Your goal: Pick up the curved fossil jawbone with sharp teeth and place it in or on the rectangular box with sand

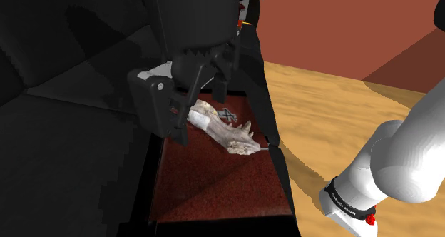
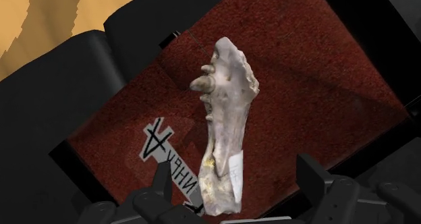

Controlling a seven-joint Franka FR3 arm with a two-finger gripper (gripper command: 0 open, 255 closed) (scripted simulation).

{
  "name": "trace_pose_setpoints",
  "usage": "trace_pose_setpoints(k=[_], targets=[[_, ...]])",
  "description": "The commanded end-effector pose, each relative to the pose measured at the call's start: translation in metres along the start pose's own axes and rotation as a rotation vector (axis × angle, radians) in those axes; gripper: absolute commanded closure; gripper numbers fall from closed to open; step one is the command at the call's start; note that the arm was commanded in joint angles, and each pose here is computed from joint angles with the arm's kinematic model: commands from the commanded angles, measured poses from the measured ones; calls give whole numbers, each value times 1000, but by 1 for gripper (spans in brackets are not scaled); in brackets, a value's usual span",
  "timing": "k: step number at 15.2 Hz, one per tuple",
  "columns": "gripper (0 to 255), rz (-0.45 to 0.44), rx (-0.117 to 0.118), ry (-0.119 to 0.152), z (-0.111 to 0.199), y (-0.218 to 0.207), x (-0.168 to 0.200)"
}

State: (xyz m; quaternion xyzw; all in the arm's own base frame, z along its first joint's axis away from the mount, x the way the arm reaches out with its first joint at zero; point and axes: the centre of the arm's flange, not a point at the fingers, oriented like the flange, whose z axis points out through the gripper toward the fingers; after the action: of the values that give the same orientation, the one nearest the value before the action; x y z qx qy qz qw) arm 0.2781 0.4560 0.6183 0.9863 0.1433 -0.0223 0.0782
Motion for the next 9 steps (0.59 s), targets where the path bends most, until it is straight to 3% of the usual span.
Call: trace_pose_setpoints(k=[1,2,6,9], targets=[[0,0,0,0,0,0,0],[0,0,0,0,0,0,0],[0,0,0,0,-50,0,0],[0,0,0,0,-50,0,0]])
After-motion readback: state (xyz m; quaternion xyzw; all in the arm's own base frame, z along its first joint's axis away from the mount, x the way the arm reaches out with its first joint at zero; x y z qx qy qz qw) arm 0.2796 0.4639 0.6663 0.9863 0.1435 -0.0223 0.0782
